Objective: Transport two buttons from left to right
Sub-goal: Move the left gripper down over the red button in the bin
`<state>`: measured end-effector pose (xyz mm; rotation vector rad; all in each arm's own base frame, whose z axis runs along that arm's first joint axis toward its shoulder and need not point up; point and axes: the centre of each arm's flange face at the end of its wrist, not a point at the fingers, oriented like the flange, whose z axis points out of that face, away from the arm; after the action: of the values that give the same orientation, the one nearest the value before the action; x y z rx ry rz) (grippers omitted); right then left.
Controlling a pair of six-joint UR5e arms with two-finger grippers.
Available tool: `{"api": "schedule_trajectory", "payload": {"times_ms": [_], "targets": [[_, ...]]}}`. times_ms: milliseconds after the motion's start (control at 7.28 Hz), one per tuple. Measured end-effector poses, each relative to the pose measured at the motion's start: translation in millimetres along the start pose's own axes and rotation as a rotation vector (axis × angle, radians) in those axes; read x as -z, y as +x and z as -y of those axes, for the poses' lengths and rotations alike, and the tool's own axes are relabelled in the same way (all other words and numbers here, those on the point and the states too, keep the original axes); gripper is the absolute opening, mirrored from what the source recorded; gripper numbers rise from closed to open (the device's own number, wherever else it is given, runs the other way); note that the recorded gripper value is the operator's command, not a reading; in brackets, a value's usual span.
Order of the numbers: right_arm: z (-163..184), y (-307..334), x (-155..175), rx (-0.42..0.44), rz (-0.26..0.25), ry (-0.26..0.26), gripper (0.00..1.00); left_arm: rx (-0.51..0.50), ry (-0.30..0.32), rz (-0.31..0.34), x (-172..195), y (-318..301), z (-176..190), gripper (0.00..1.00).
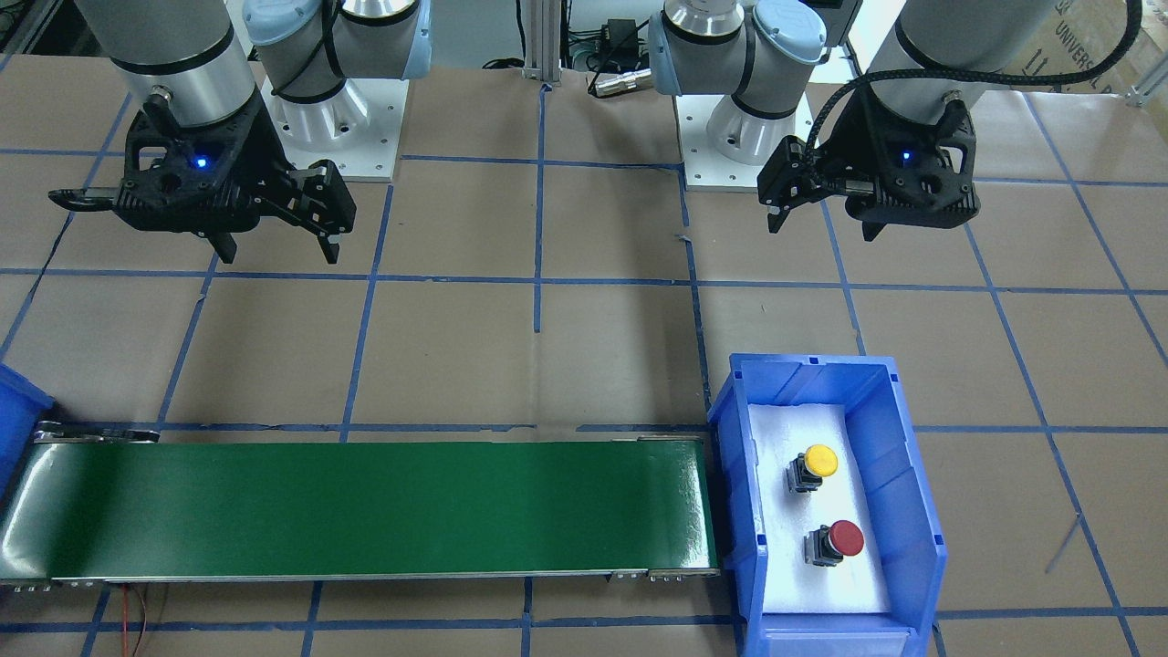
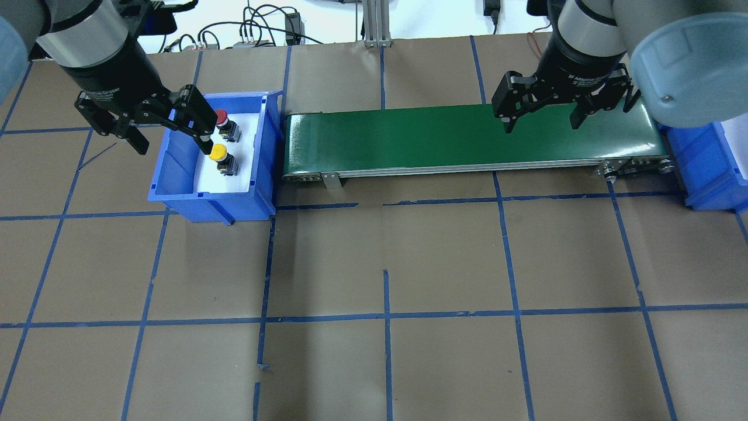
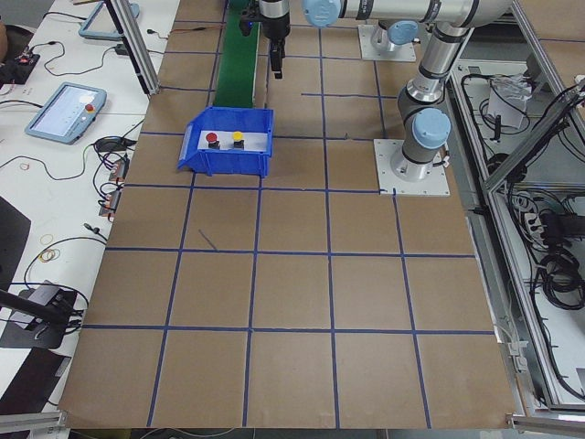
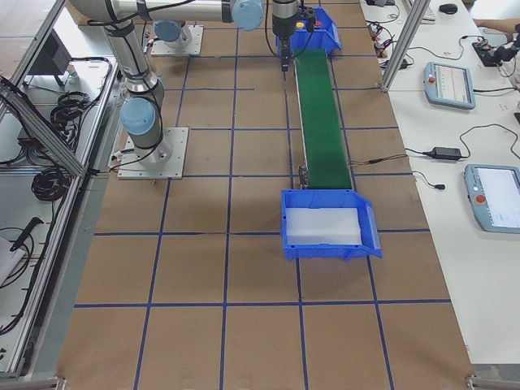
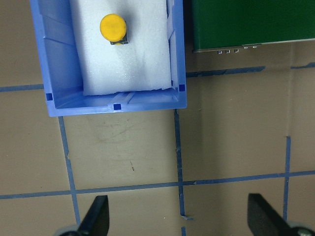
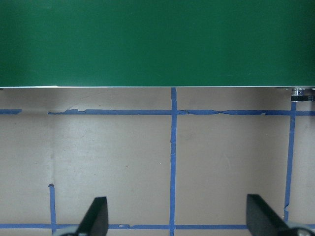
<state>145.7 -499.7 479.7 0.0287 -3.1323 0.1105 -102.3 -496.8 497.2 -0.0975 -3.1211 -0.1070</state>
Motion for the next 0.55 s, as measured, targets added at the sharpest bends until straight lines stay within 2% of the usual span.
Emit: {"api": "schedule_trajectory", "payload": {"times_ms": [550], "targets": [[-0.3,-0.7,0.0,0.001,0.000,0.001,1.00,0.005,0.009,0.000,4.1,-2.9,0.6,1.00]]}}
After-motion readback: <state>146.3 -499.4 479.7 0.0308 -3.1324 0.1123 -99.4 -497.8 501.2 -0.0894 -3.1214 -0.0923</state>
